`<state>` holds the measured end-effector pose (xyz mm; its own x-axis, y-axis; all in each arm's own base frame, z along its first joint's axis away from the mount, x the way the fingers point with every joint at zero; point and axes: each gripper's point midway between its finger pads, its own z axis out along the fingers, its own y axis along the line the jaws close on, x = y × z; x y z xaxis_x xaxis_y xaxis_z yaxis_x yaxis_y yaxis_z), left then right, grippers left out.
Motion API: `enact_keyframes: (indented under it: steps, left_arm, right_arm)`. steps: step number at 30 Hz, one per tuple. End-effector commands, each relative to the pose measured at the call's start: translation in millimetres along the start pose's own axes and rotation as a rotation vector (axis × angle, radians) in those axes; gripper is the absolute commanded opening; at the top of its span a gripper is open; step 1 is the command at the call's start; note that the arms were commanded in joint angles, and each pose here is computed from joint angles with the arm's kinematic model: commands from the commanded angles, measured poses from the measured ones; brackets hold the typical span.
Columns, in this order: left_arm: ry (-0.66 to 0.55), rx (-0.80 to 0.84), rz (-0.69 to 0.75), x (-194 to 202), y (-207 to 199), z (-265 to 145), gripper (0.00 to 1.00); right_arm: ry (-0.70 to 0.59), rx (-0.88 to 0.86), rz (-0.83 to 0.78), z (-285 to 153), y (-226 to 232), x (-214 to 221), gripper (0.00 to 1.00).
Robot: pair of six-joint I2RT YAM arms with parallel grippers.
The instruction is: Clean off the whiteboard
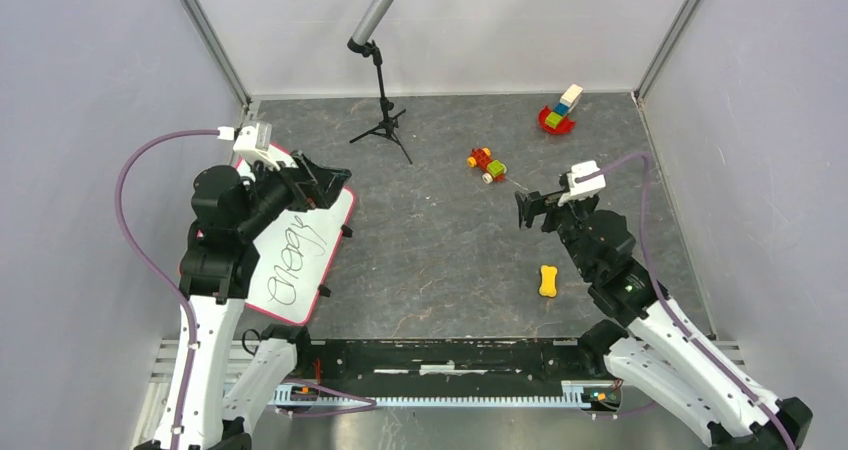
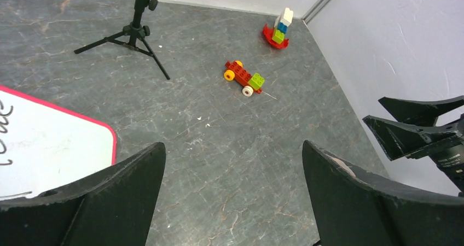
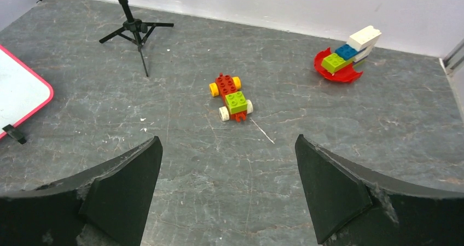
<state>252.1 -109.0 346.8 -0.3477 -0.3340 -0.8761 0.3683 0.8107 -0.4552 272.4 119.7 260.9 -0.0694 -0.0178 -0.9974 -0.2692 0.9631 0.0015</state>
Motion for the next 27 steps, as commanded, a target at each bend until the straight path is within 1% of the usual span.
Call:
enact_keyframes:
  steps: [1,4,7,15,16,20,24,27]
  left_arm:
    - [-0.032,-0.060,0.090,-3.3,10.5,-9.9,1.00]
    - [-0.031,-0.094,0.085,4.2,20.1,-8.5,1.00]
    - [-0.025,-0.117,0.088,12.0,26.3,-6.6,1.00]
    - [-0.008,-0.184,0.095,31.5,40.5,-3.4,1.00]
    - [-0.011,-0.190,0.100,33.4,41.8,-3.1,1.00]
    - [0.003,-0.213,0.107,44.7,46.7,-0.2,1.00]
    - [0.012,-0.202,0.128,52.1,43.8,1.0,1.00]
    - [0.004,-0.211,0.149,49.6,41.9,-2.2,1.00]
  right_arm:
    - [-0.042,-0.080,0.013,17.4,21.0,-3.5,0.98]
    - [-0.051,-0.201,0.009,34.0,49.3,2.9,0.98]
    - [-0.048,-0.339,0.002,49.9,90.3,14.8,0.98]
    - [0.022,-0.703,-0.047,82.5,227.6,61.7,0.98]
    - [0.037,-0.731,-0.055,86.2,242.0,72.8,0.98]
    - [0.045,-0.845,-0.069,94.5,291.7,93.3,0.99]
    - [0.090,-0.918,-0.070,105.0,325.8,122.7,0.92]
    - [0.120,-0.912,-0.086,117.8,344.3,141.6,0.90]
